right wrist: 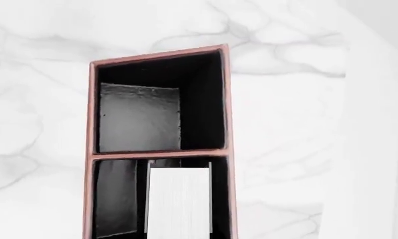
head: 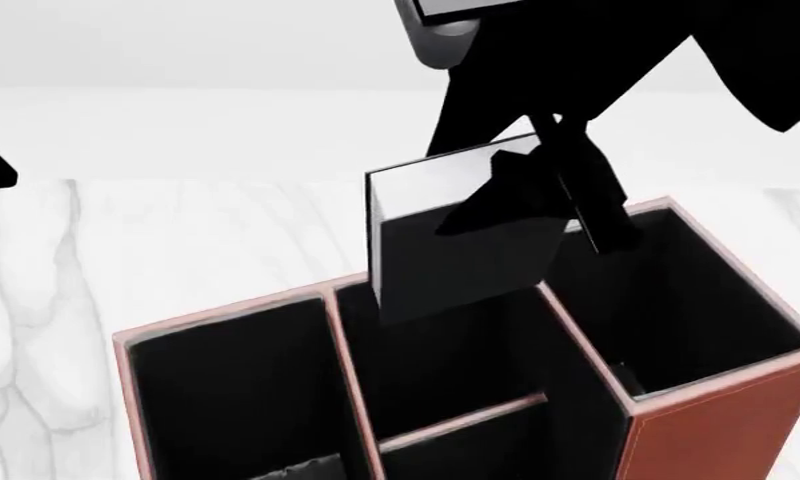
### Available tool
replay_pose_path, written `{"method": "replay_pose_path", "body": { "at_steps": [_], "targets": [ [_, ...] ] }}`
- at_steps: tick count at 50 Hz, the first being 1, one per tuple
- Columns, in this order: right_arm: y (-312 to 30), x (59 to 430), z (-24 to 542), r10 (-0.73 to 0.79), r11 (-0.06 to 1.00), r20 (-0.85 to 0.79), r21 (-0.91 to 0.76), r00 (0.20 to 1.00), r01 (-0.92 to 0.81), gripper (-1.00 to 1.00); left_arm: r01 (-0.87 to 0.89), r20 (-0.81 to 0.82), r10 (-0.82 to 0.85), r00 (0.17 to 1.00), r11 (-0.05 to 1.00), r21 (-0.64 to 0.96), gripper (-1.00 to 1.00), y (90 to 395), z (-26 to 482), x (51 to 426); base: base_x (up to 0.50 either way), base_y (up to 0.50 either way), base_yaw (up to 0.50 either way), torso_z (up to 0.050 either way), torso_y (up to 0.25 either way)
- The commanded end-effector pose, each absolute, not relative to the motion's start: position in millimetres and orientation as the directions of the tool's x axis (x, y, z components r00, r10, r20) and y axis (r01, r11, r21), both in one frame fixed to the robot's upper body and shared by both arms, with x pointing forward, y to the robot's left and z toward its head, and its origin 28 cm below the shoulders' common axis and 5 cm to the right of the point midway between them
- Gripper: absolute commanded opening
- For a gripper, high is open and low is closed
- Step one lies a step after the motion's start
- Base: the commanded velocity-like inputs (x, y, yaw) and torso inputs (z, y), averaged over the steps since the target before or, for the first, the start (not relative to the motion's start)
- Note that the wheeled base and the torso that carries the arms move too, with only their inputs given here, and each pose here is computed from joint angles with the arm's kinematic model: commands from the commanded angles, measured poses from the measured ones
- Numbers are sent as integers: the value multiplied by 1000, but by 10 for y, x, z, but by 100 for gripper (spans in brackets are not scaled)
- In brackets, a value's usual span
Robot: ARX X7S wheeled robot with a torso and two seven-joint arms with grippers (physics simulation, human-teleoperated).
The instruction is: Pick up the book and place it in the front compartment of the caddy.
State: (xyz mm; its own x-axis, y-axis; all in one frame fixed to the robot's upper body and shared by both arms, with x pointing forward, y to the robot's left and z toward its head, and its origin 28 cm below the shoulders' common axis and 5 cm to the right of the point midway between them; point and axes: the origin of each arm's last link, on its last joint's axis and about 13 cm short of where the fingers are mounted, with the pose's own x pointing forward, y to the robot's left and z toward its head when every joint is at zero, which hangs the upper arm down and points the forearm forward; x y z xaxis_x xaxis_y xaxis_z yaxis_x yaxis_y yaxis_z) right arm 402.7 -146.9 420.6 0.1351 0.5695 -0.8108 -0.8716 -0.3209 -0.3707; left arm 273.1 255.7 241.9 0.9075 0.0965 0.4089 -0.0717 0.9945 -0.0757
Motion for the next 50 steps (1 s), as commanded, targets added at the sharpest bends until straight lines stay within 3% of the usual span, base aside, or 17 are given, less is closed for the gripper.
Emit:
{"method": "replay_pose_path", "body": {
  "at_steps": [1,41,50],
  "targets": [
    [-1446,3996,4256,606,-329,-782,-414,147,-848,-100,-72,406,97,909,994,-77,100,2559,2406,2726,0,0,0,0,0],
    [-1474,4002,4268,597,-304,-793,-366,123,-879,-100,-72,408,96,908,995,-76,100,2560,2420,2736,0,0,0,0,1],
    [-1468,4142,4126,589,-318,-799,-364,119,-875,-100,-58,423,91,902,994,-90,100,2573,2500,2699,0,0,0,0,1]
  ]
}}
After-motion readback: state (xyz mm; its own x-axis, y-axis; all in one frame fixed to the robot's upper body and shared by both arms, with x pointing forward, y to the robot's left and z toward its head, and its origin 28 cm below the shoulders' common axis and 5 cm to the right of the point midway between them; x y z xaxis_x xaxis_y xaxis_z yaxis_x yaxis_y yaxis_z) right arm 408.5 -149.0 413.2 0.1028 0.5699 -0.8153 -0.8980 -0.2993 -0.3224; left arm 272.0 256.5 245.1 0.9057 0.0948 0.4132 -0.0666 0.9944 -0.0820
